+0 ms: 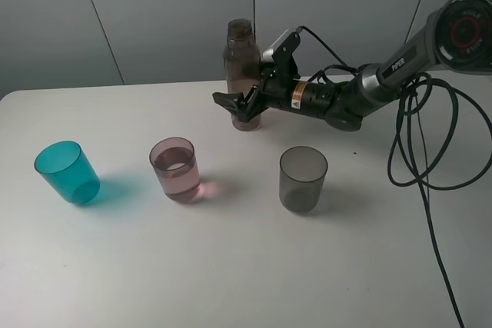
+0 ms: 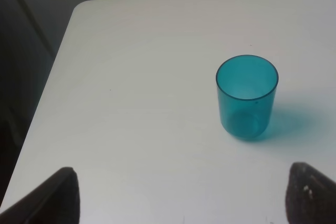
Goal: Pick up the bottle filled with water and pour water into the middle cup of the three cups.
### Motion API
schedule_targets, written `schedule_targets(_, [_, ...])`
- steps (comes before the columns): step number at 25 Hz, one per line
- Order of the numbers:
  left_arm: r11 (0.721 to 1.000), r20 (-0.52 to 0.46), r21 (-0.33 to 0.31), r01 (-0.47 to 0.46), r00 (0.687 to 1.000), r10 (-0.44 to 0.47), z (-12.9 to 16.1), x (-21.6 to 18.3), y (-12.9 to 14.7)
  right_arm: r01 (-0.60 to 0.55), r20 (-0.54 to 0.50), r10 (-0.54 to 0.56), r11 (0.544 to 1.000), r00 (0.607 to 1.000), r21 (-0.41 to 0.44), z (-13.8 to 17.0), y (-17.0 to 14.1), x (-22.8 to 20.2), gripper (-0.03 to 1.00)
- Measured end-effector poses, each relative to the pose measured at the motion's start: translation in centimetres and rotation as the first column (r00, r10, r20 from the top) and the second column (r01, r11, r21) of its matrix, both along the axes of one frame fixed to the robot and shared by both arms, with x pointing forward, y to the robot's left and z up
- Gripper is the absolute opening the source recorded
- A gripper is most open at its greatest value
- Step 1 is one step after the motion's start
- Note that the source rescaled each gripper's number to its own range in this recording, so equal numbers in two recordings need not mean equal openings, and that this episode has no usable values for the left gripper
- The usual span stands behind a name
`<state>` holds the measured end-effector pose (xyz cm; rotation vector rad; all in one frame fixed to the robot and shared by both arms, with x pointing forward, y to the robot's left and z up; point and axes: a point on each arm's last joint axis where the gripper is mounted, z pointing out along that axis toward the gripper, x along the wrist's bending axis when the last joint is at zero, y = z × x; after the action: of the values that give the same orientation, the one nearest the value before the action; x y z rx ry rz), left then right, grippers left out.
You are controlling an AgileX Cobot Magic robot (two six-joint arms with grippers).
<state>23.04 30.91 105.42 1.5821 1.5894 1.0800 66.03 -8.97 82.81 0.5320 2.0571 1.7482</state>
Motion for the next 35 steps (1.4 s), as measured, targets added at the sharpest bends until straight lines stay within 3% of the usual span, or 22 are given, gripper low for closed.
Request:
schedule_targets(19, [1.0, 0.0, 0.0, 0.0, 1.0, 0.0, 0.0, 0.0, 0.0, 0.062, -0.096, -0.07, 0.995, 0.993, -0.081, 1.4, -1.0, -0.5, 1.0])
schedule_targets(25, [1.0, 0.0, 0.0, 0.0, 1.0, 0.0, 0.0, 0.0, 0.0, 0.083, -0.12, -0.102, 0.985, 0.988, -0.154, 1.4, -2.7, -1.8, 1.0])
schedule_targets(35, [1.0, 0.0, 0.002, 0.001, 1.0, -0.001, 0.0, 0.0, 0.0, 0.141, -0.128, -0.174, 0.962, 0.976, -0.234, 4.1, -6.6, -4.1, 1.0])
